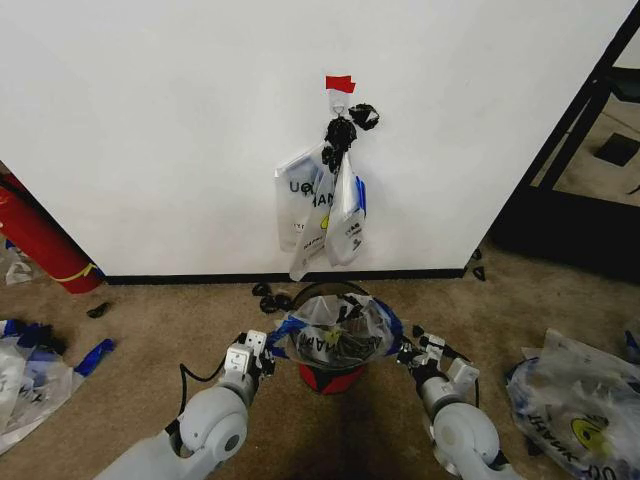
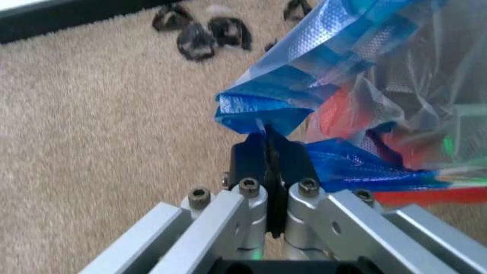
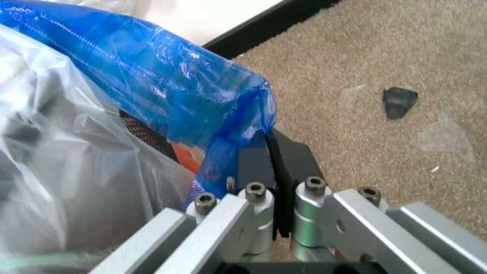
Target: Pick up the garbage bag from the wall and place it over the trash bin.
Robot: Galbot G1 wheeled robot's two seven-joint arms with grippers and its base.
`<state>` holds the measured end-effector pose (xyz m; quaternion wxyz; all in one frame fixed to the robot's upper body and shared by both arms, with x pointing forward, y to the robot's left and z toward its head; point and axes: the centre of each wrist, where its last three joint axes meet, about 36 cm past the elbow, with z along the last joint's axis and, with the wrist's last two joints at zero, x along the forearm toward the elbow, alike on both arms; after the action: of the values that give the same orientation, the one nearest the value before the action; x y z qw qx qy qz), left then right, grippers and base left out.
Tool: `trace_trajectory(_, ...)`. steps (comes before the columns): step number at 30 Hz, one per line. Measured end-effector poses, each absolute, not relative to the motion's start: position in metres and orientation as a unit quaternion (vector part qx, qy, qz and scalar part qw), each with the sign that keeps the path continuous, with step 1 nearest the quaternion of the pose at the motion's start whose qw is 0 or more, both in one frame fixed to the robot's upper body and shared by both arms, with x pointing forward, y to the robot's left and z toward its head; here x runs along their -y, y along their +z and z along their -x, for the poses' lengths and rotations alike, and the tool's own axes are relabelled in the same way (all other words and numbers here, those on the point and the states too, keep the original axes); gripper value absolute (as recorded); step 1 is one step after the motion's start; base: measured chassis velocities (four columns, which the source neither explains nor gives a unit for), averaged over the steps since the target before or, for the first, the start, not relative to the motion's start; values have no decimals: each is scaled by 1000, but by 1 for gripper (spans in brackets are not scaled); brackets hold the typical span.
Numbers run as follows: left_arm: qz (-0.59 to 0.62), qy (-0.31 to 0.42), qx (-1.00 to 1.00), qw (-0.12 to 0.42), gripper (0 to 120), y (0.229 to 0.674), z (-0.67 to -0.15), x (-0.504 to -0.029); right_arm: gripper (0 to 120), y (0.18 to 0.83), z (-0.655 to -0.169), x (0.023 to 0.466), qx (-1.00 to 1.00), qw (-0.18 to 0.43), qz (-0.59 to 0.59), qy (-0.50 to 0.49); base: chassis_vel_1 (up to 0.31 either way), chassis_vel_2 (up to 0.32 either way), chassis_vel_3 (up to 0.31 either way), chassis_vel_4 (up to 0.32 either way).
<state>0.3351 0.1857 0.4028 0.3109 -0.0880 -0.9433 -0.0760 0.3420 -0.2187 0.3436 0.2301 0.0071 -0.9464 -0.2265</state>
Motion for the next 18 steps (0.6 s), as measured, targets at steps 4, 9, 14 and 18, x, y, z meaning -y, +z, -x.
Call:
trace_trajectory(4, 87, -74, 944, 310, 4, 406, -328, -186, 0, 347, -336, 217, 949, 225, -13, -219, 0, 0, 0, 0)
trace_trajectory(9, 84, -85, 945, 304, 22, 418, -316, -193, 16, 351, -325, 217, 953, 219, -19, -206, 0, 0, 0, 0)
trace_trajectory(14, 82, -87, 948, 295, 43, 432, -297, -197, 36, 356, -309, 219, 959, 205, -28, -194, 0, 0, 0, 0)
trace_trajectory(18, 84, -84, 951, 286, 54, 443, -285, -197, 48, 359, -302, 223, 962, 195, -26, -190, 0, 0, 0, 0)
